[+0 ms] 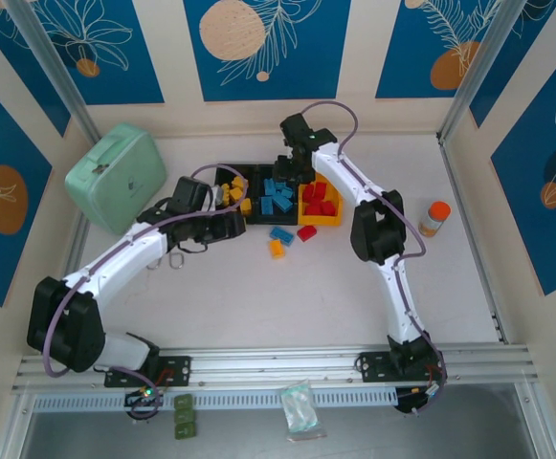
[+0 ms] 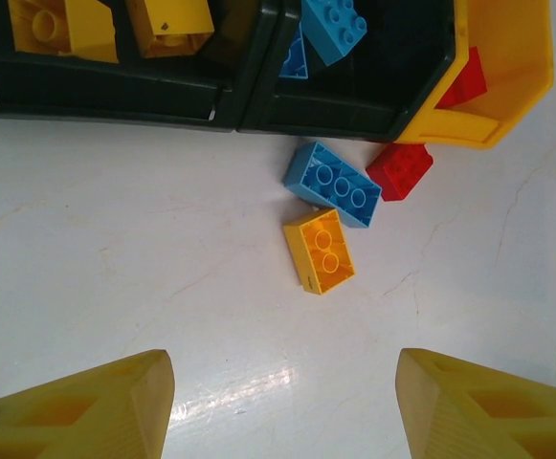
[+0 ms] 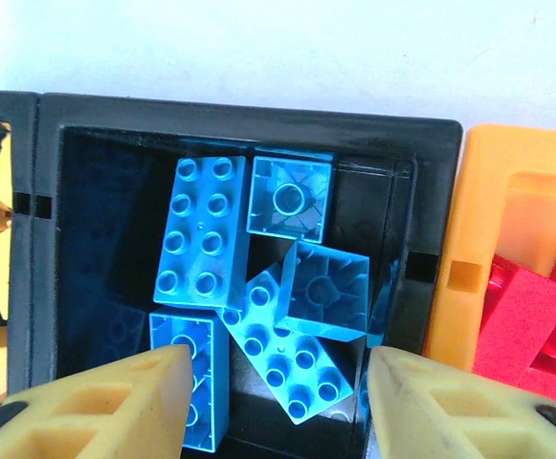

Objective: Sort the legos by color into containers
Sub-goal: Place the lego in the container, then pick up the lego from the center of the table, then place the lego in the container, then pick up the lego from the center of the table.

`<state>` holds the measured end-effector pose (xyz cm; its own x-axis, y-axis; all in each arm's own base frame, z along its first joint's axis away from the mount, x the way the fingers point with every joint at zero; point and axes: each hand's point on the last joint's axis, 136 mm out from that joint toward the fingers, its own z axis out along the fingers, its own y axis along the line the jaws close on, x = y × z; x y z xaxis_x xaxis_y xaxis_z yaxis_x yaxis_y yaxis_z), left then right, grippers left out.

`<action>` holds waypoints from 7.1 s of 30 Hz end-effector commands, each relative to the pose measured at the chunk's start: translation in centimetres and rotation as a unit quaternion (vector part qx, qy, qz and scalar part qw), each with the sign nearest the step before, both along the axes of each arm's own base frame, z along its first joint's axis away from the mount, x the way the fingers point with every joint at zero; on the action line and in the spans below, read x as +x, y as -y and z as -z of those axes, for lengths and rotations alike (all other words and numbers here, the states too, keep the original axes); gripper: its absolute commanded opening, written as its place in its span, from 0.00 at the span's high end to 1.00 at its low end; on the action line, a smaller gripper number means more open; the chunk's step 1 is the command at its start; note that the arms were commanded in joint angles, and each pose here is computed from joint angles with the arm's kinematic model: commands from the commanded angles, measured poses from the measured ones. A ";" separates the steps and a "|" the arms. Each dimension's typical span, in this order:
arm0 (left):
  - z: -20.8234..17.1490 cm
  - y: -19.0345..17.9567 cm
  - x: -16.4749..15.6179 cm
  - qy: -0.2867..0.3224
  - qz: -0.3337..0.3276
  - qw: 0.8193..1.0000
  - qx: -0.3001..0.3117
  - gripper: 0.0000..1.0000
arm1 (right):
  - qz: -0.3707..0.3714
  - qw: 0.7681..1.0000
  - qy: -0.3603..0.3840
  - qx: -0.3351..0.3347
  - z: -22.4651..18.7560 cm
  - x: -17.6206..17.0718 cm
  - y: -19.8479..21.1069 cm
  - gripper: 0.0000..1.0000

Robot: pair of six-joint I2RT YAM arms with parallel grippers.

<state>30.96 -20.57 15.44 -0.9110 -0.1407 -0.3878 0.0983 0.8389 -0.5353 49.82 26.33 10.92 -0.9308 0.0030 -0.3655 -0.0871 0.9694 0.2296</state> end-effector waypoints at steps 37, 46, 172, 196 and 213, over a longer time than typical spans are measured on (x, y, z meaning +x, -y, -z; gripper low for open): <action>3.7 -0.5 -7.7 -0.033 0.007 0.998 -0.050 0.37 | -0.062 0.997 0.022 0.038 0.8 -23.4 0.1 0.34; 4.0 -0.9 -8.0 -0.034 0.001 0.999 -0.042 0.37 | -0.078 0.997 0.005 0.015 3.7 -21.8 -1.8 0.31; 2.7 -1.1 -7.3 -0.014 -0.021 1.000 -0.013 0.33 | -0.144 0.986 0.070 0.046 0.9 -15.8 -2.5 0.27; 3.7 -1.8 -7.6 -0.019 -0.027 0.999 0.007 0.33 | -0.170 0.982 0.068 -0.034 5.7 -13.0 -2.6 0.28; 4.3 -1.8 -7.5 -0.023 -0.028 0.999 0.009 0.33 | -0.194 0.979 0.036 -0.055 8.0 -15.2 -4.4 0.47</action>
<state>23.77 -18.94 11.85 -0.9143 -0.1882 -0.3586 0.0366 0.8434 -0.5360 34.56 30.48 3.35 -0.8207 -0.3770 -0.4293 -0.4658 0.8767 0.1205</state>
